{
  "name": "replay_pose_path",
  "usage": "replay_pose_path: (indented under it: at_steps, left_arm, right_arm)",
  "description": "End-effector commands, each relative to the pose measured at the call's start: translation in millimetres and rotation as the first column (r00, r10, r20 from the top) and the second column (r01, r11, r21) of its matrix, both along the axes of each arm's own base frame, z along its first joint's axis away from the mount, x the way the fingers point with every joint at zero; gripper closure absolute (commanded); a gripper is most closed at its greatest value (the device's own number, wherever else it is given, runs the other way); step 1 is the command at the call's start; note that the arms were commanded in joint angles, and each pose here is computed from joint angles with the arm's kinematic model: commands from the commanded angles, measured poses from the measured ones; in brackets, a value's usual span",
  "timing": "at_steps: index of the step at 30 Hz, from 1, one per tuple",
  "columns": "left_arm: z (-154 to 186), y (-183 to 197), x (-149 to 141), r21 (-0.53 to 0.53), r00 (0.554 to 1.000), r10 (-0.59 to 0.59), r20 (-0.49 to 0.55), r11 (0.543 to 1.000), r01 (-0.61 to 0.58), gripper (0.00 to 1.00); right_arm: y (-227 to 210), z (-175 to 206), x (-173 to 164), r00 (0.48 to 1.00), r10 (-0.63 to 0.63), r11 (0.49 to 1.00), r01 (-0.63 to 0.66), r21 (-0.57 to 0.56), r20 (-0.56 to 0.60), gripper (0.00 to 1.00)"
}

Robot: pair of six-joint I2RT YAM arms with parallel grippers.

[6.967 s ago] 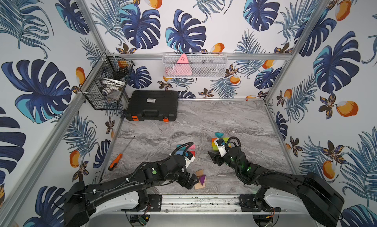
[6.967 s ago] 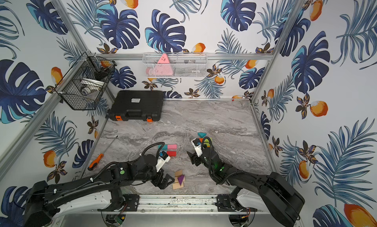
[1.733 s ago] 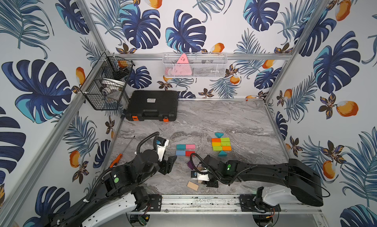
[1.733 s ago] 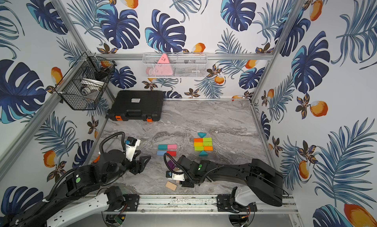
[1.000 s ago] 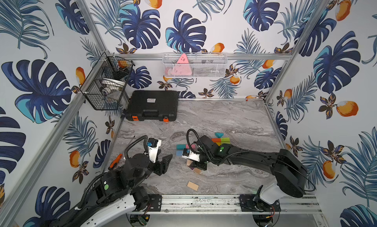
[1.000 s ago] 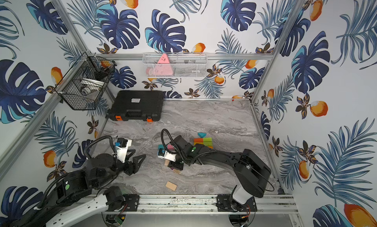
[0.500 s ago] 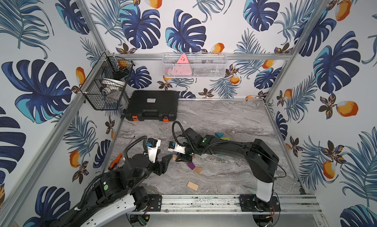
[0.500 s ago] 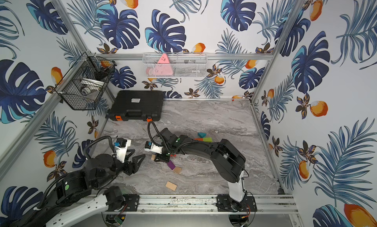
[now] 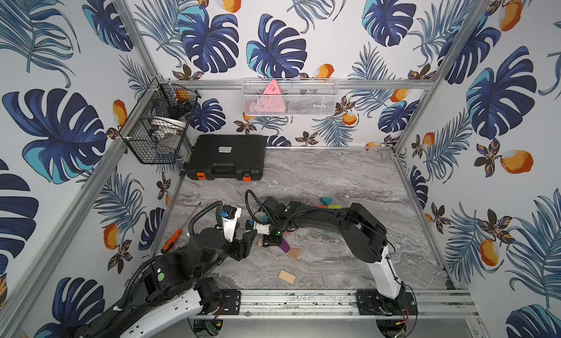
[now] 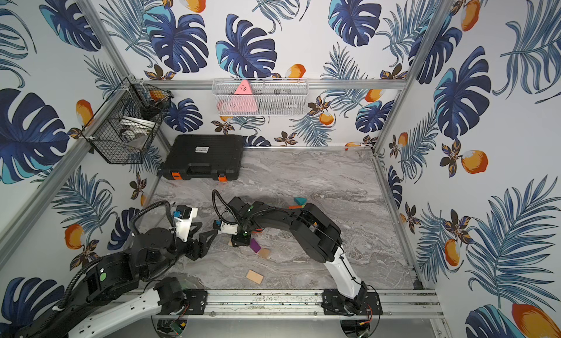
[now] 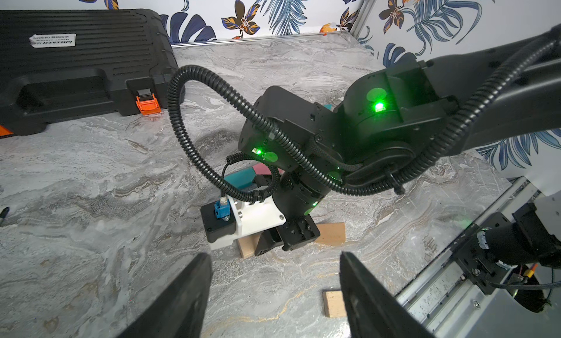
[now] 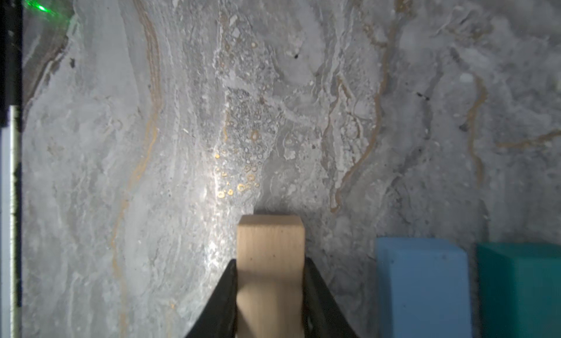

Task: Assemble a piece of candy with building blocks
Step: Place the building block at the center of the board.

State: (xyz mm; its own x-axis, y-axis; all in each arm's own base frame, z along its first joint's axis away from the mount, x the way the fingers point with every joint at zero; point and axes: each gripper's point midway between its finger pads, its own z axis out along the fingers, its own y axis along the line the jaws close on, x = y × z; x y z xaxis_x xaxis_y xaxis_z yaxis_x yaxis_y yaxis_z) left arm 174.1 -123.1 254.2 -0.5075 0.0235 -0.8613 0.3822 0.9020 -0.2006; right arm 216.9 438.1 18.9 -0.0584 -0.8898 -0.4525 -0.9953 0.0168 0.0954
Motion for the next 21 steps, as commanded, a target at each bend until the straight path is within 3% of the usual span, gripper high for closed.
replay_pose_path:
  at_steps: [1,21]
  left_arm:
    - [3.3,-0.9,2.7,-0.016,1.0,0.012,0.006,1.0,-0.012,0.29]
    - [0.4,-1.9,3.4,-0.006,1.0,0.011,-0.002,1.0,-0.011,0.27]
  right_arm:
    - [-13.3,-8.3,4.2,0.999,0.011,0.997,-0.008,-0.076,0.037,0.78]
    - [-29.8,-21.4,22.4,0.994,-0.033,0.991,0.046,-0.123,0.105,0.76]
